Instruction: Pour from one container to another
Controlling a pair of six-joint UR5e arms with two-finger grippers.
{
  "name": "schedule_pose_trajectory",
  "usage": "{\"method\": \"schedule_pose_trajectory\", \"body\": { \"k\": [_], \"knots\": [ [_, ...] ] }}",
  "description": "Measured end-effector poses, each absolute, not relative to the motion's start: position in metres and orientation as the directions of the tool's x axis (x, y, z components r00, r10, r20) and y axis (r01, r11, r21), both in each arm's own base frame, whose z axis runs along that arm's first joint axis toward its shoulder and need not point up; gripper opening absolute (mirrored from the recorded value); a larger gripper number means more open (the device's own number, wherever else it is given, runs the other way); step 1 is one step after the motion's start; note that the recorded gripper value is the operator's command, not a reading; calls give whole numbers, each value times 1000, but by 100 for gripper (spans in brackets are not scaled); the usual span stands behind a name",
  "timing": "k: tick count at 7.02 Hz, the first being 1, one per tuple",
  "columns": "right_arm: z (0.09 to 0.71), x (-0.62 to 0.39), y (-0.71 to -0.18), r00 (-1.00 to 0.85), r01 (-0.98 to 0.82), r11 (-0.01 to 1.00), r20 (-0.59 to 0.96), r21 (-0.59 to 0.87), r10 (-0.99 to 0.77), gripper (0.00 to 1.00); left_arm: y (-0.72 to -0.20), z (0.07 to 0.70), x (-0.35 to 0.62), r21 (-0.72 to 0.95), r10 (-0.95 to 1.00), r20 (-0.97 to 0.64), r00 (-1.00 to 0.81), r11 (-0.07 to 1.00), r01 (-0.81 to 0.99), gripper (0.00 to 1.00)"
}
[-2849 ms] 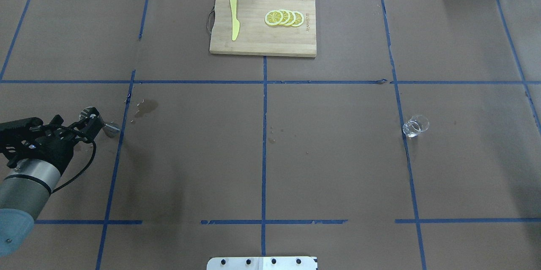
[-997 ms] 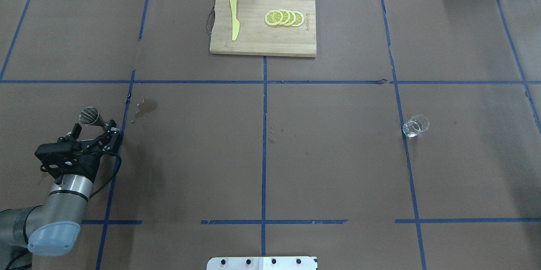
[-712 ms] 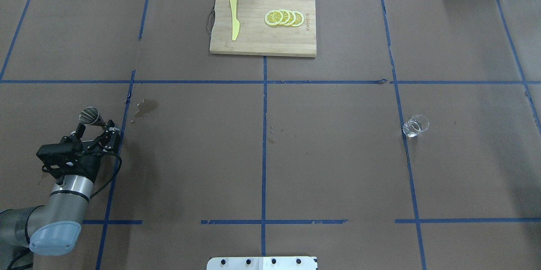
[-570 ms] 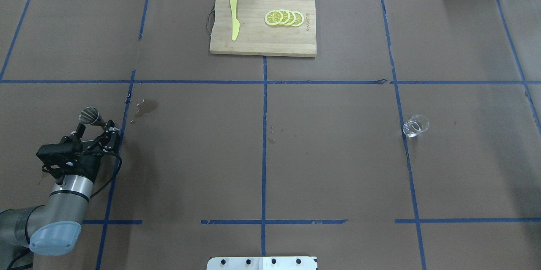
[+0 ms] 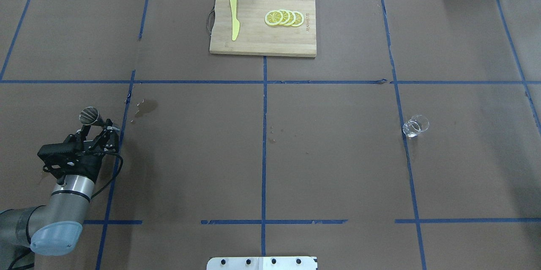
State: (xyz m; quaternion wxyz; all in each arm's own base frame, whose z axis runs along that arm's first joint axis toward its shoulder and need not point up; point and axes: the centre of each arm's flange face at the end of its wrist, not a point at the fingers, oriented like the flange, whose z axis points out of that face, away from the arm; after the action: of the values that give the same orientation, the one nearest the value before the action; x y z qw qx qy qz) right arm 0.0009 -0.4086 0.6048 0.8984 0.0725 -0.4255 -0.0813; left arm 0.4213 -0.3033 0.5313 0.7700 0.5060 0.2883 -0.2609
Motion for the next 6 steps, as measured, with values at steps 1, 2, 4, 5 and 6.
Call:
{"method": "schedule_pose_trajectory", "body": {
  "k": [1,2,4,5,6],
  "knots": [
    [605,1,-409,625,84,976,753,199,-208,100,-303,531,422,628,-109,-708,697,354,693,57],
    [605,1,-409,625,84,976,753,199,-207,100,-302,531,423,627,-108,-709,697,355,693,49],
    [605,1,-409,625,84,976,753,200,-208,100,-301,531,424,625,-106,-711,696,357,694,33],
    [605,1,-409,625,84,976,753,200,-208,100,-301,531,424,625,-106,-711,695,357,694,21],
    [605,1,-409,625,84,976,753,200,-208,100,-301,530,424,625,-106,-712,694,356,695,9]
  ]
}}
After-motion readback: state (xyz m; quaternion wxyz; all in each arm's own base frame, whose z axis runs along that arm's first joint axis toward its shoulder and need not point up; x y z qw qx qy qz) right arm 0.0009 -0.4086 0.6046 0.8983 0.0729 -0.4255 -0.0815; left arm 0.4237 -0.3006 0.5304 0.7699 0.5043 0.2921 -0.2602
